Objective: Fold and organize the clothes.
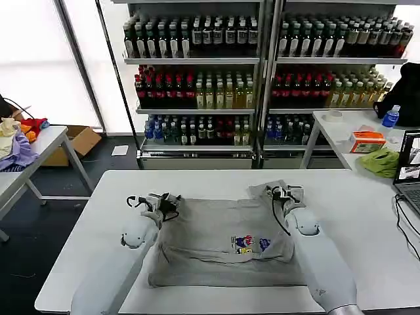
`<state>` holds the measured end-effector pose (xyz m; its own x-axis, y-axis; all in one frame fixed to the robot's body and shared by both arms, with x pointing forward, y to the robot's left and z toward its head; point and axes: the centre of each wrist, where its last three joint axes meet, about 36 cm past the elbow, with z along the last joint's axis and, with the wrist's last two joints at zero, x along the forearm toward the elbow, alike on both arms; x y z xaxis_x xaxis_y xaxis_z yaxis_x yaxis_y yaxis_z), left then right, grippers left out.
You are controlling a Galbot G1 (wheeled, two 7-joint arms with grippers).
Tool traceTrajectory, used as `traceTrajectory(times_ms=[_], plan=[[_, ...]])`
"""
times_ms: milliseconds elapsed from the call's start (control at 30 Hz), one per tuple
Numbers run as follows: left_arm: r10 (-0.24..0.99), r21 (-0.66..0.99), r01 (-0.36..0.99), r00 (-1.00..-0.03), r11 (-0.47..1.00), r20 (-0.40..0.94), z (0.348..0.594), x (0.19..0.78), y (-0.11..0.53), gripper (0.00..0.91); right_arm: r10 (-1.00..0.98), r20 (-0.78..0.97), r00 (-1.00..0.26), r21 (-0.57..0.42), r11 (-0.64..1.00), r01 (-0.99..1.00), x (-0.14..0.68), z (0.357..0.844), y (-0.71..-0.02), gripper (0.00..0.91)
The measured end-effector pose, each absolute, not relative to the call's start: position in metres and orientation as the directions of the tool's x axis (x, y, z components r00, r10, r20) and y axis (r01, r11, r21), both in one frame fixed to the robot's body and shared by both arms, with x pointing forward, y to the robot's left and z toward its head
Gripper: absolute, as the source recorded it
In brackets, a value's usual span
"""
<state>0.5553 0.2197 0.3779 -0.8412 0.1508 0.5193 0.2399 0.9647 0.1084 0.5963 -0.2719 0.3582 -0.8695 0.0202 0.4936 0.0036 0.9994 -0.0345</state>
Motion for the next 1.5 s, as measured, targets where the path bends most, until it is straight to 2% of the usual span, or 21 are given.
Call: traceTrajectory(times_ms=[100,133,167,200,233,267,300,333,433,467,500,533,1000,1500], plan=[[0.153,0.112,0.247,-0.837,0.963,0.525,0.377,0.55,0.22,0.01,0.028,0.499,-0.866,-0.041,0.999,0.008,0.593,0.354,-0.272,0.665],[0.156,0.11,0.249,-0.836,0.962,0.526,0.377,0.548,0.22,0.05,0.03,0.501,-0.865,-0.044,0.999,0.009,0.592,0.353,-0.272,0.665],[0.159,0.107,0.25,-0.835,0.962,0.526,0.377,0.546,0.22,0.665,0.031,0.503,-0.864,-0.047,0.999,0.009,0.591,0.352,-0.272,0.665],[0.16,0.105,0.251,-0.834,0.962,0.527,0.377,0.545,0.22,0.907,0.033,0.505,-0.863,-0.05,0.999,0.009,0.59,0.35,-0.272,0.665],[0.161,0.103,0.251,-0.834,0.963,0.527,0.377,0.544,0.22,0.907,0.035,0.506,-0.862,-0.051,0.999,0.01,0.589,0.35,-0.272,0.665],[0.161,0.101,0.25,-0.834,0.963,0.527,0.377,0.543,0.22,0.333,0.037,0.506,-0.862,-0.051,0.999,0.012,0.589,0.349,-0.271,0.665],[0.161,0.1,0.249,-0.834,0.963,0.528,0.378,0.542,0.221,0.333,0.039,0.507,-0.861,-0.051,0.999,0.015,0.589,0.349,-0.271,0.665],[0.164,0.098,0.252,-0.834,0.963,0.527,0.378,0.54,0.222,0.01,0.041,0.507,-0.861,-0.051,0.999,0.018,0.589,0.349,-0.27,0.675],[0.172,0.09,0.256,-0.832,0.962,0.527,0.377,0.537,0.222,0.0,0.043,0.508,-0.86,-0.053,0.998,0.019,0.587,0.347,-0.269,0.665],[0.175,0.088,0.258,-0.831,0.962,0.528,0.377,0.535,0.222,0.0,0.042,0.509,-0.86,-0.052,0.998,0.018,0.585,0.346,-0.268,0.554],[0.176,0.086,0.259,-0.83,0.962,0.529,0.375,0.534,0.221,0.0,0.041,0.51,-0.859,-0.052,0.999,0.017,0.584,0.345,-0.267,0.383],[0.177,0.084,0.258,-0.83,0.963,0.529,0.374,0.533,0.221,0.0,0.04,0.512,-0.858,-0.051,0.999,0.016,0.583,0.344,-0.267,0.0],[0.178,0.056,0.23,-0.864,0.971,0.47,0.377,0.528,0.22,0.0,0.055,0.48,-0.875,-0.022,0.998,0.051,0.574,0.348,-0.263,0.0],[0.2,0.062,0.237,-0.914,0.97,0.354,0.398,0.496,0.224,0.0,0.037,0.33,-0.943,0.001,0.999,0.04,0.519,0.405,-0.249,0.0]])
